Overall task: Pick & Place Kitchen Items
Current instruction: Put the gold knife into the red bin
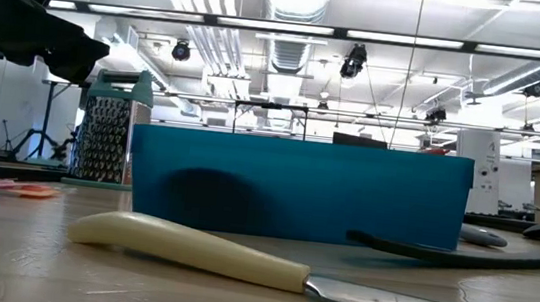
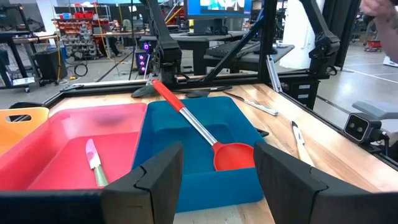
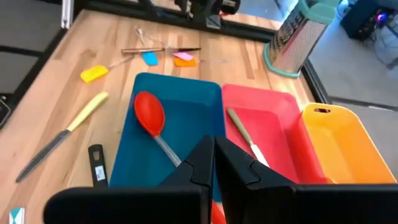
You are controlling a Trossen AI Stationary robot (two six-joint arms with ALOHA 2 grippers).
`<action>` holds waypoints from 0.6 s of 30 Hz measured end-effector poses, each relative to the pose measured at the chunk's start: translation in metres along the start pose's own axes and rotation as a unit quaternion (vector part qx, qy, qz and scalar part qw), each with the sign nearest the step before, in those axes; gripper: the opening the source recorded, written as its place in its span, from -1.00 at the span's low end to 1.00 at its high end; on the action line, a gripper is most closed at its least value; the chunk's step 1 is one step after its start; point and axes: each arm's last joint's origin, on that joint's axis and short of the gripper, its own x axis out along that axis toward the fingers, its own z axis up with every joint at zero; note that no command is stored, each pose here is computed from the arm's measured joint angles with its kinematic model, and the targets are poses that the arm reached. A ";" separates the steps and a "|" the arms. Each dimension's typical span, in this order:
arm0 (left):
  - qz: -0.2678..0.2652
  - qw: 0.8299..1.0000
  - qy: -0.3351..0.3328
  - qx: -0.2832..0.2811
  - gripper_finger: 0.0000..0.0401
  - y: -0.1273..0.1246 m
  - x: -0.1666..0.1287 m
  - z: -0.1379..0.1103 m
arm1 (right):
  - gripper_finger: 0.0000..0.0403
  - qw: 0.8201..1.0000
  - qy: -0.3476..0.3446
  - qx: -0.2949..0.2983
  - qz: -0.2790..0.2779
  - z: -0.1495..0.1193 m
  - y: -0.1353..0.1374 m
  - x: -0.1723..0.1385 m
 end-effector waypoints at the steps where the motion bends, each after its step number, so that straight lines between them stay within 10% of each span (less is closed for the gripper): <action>1: 0.000 1.000 0.000 0.000 0.01 0.000 0.000 0.000 | -0.96 1.000 -0.005 0.002 0.001 -0.004 -0.002 -0.004; 18: -0.001 1.000 0.010 0.016 0.01 0.000 0.000 -0.002 | -0.96 0.994 -0.089 0.059 0.034 -0.081 -0.034 -0.050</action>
